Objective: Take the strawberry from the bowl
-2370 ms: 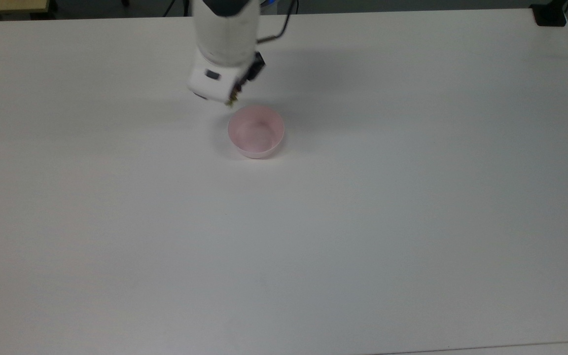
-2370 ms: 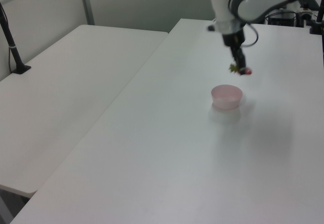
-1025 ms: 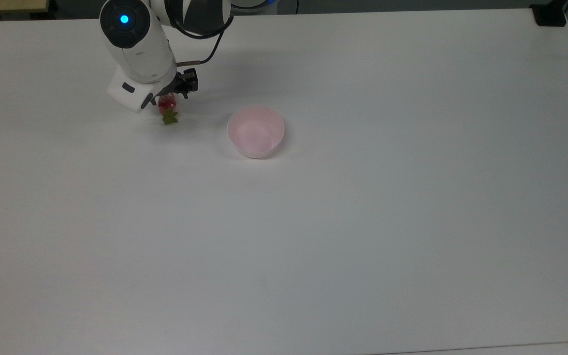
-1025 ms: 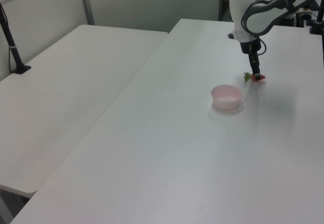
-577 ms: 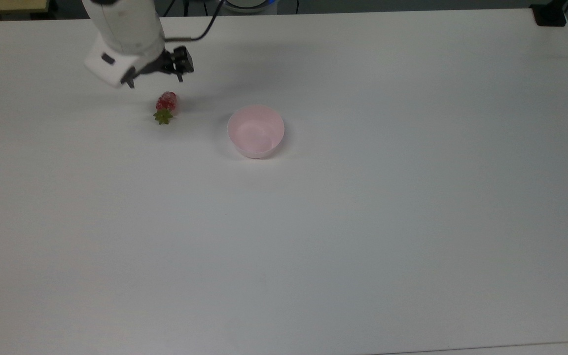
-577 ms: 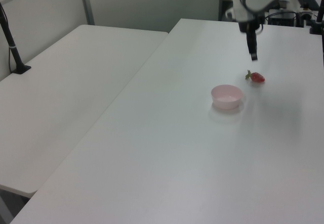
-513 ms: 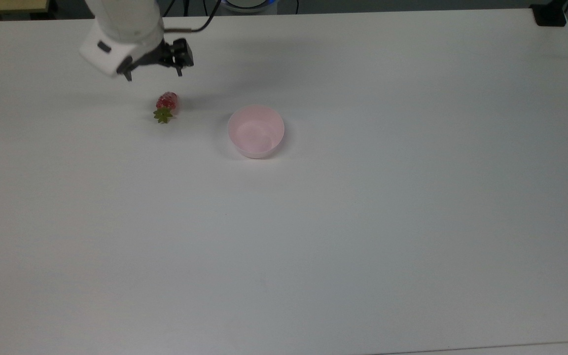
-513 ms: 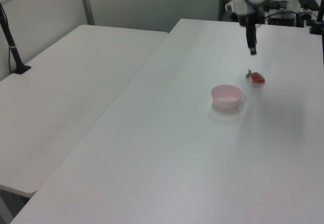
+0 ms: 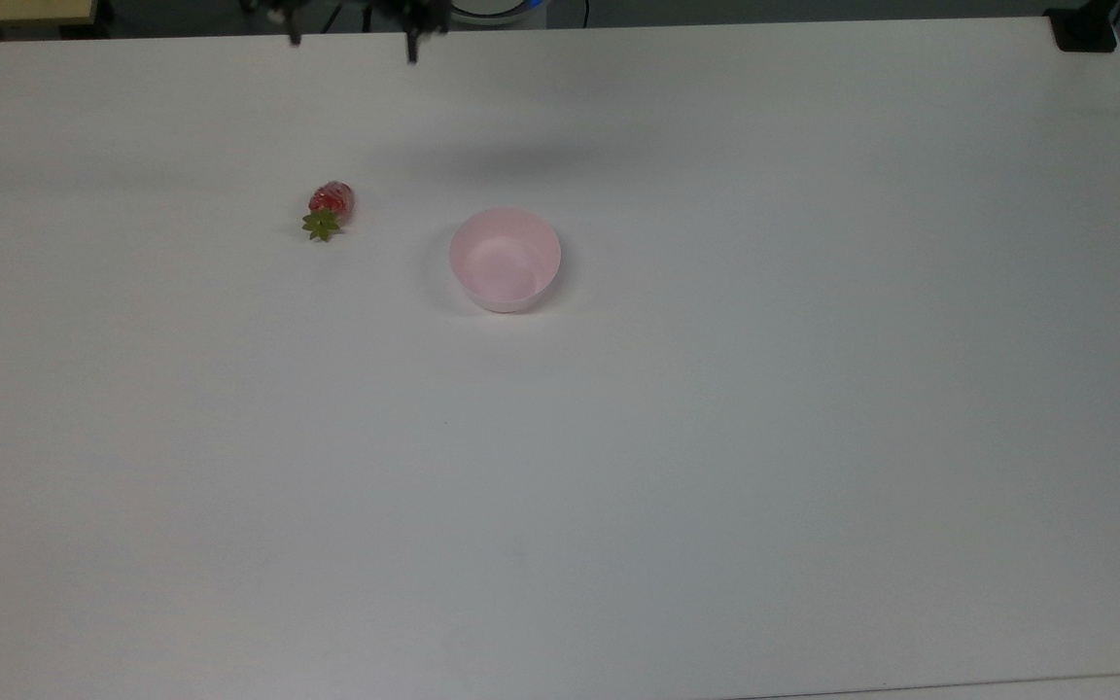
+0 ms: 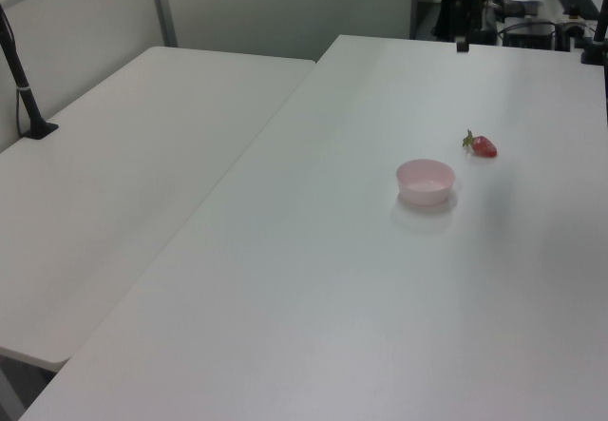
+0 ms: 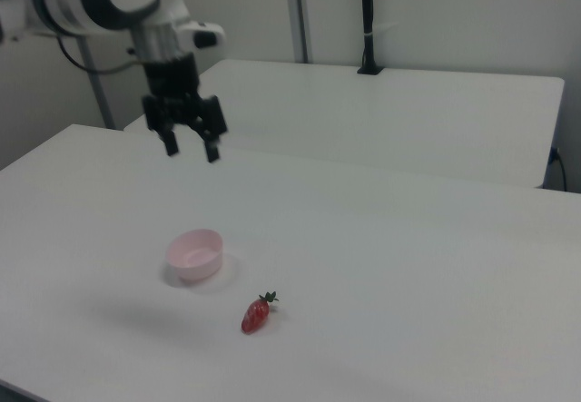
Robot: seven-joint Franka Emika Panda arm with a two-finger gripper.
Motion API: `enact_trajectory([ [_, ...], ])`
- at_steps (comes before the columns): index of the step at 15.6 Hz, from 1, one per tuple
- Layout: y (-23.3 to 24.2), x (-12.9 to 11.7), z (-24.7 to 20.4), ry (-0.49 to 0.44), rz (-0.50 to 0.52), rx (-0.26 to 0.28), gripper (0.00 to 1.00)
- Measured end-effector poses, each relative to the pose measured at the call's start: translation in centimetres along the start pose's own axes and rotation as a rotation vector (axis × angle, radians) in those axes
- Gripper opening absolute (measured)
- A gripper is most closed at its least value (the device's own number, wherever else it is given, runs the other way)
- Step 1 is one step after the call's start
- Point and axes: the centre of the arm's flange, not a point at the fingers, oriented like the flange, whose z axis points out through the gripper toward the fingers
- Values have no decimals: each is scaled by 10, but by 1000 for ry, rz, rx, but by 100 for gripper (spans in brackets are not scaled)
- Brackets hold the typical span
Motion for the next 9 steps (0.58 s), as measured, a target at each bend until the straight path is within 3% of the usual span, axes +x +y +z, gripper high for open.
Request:
enact_trajectory([
  [4,-2,-23,-39,47,58,91,100],
  [7,1,-11,-44,135,67,98,100],
  [9,2,-5,-40,146,72,99,100],
])
